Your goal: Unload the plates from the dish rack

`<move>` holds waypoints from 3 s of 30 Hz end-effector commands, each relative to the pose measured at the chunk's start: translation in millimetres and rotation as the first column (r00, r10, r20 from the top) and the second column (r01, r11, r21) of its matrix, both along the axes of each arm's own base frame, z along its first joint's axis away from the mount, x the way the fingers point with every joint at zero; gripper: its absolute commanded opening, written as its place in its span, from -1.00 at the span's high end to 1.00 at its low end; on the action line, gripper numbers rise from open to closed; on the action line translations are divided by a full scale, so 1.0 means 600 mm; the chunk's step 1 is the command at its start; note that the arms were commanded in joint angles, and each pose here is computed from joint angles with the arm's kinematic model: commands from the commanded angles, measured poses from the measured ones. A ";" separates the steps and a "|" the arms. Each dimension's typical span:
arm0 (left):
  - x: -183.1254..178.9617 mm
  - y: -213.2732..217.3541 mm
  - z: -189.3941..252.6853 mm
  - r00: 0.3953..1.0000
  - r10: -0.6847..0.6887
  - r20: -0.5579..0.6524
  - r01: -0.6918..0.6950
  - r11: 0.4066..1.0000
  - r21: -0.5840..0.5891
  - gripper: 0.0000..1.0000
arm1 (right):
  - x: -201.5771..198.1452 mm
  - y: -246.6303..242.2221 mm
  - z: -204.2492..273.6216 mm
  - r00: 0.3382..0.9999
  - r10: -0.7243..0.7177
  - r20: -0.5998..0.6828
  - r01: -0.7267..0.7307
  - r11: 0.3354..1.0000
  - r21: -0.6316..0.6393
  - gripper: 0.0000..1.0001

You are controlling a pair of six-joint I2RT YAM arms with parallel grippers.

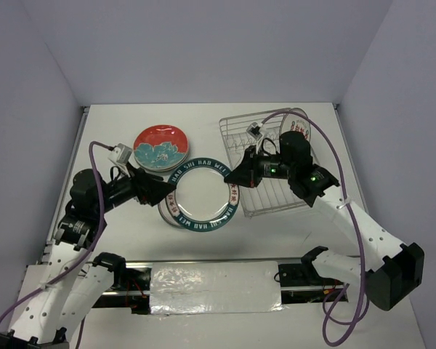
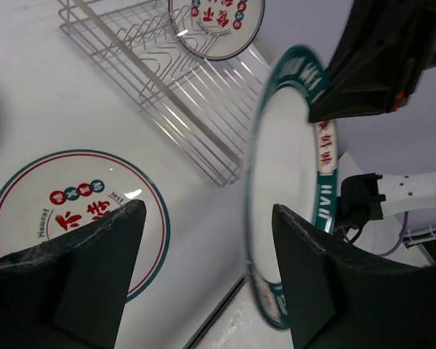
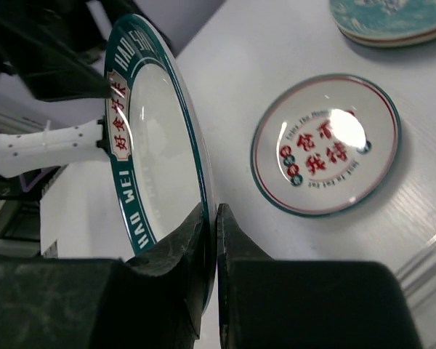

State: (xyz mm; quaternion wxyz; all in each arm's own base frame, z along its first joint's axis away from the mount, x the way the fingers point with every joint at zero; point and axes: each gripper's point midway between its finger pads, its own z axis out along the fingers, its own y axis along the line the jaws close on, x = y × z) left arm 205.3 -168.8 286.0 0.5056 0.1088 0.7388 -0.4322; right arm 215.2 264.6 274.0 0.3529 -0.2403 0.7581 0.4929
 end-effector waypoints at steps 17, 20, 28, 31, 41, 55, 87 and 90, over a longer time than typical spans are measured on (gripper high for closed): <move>0.066 0.065 -0.133 0.891 0.348 -0.293 -0.316 0.936 0.155 1.00 | 0.095 -0.147 0.016 0.746 -0.644 0.168 0.663 0.741 -0.104 -0.80; 0.075 0.076 -0.186 0.836 0.406 -0.369 -0.350 0.913 0.212 1.00 | 0.094 -0.190 0.008 0.687 -0.700 0.194 0.725 0.679 -0.118 -0.85; 0.103 0.075 -0.253 0.767 0.451 -0.456 -0.380 0.892 0.242 0.66 | 0.070 -0.215 -0.012 0.692 -0.686 0.223 0.721 0.673 -0.166 -0.86; 0.103 0.077 -0.272 0.748 0.463 -0.476 -0.384 0.886 0.259 0.06 | 0.066 -0.218 -0.018 0.697 -0.678 0.232 0.716 0.675 -0.179 -0.86; 0.072 0.097 -0.310 0.687 0.513 -0.514 -0.394 0.858 0.329 -0.99 | 0.137 -0.263 -0.053 0.659 -0.685 0.311 0.728 0.476 -0.494 -0.88; 0.068 0.073 -0.328 0.712 0.436 -0.551 -0.307 0.898 0.315 -0.99 | 0.310 -0.423 -0.029 0.431 -0.773 0.466 0.817 0.114 -0.566 -0.86; 0.063 0.088 -0.311 0.658 0.549 -0.516 -0.288 0.816 0.501 -0.99 | 0.429 -0.458 -0.130 0.525 -0.753 0.396 0.735 0.167 -0.657 0.05; 0.060 0.102 -0.293 0.668 0.571 -0.477 -0.308 0.796 0.522 -0.99 | 0.423 -0.467 -0.127 0.506 -0.757 0.414 0.743 0.137 -0.656 0.52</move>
